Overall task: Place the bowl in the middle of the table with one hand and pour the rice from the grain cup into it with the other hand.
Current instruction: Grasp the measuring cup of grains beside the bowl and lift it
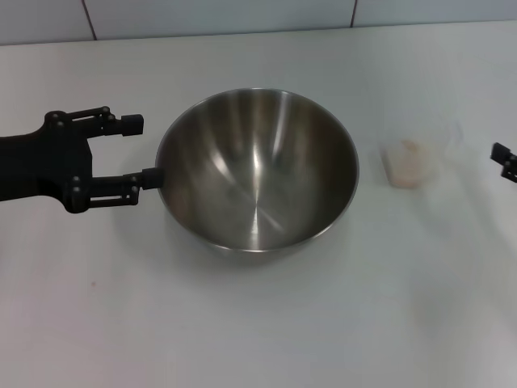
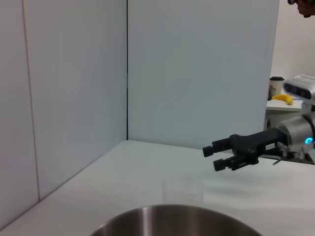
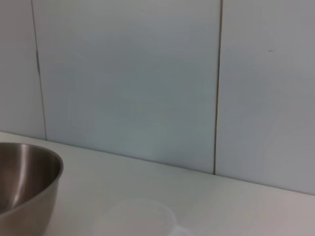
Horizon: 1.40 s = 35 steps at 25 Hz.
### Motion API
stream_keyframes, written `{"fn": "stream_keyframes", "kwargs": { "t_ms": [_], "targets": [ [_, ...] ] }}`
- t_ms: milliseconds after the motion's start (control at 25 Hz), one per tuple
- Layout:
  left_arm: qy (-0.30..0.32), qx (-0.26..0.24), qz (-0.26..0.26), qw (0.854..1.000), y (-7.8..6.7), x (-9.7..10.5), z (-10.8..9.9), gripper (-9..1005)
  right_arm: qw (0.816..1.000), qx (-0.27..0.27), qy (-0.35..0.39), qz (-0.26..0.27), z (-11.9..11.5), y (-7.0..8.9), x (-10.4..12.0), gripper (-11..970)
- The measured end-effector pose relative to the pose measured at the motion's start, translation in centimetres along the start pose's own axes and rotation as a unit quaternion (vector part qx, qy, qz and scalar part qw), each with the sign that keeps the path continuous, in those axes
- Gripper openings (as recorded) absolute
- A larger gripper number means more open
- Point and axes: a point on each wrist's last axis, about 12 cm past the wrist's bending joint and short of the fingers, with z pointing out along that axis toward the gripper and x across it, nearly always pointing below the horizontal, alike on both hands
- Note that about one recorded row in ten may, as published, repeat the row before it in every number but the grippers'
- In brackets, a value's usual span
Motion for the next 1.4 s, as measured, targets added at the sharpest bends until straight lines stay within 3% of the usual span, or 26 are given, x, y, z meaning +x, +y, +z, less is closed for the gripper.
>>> {"fn": "stream_keyframes", "kwargs": {
  "t_ms": [200, 1400],
  "targets": [
    [-0.003, -0.003, 0.0, 1.0, 0.0, 0.0, -0.1, 781, 1.0, -0.004, -0.003, -0.012, 1.5, 0.2, 0.0, 742],
    [0.003, -0.009, 0.007, 1.0, 0.3, -0.1, -0.5, 780, 1.0, 0.01, 0.027, 0.006, 4.0, 0.4, 1.0, 737]
  ]
}}
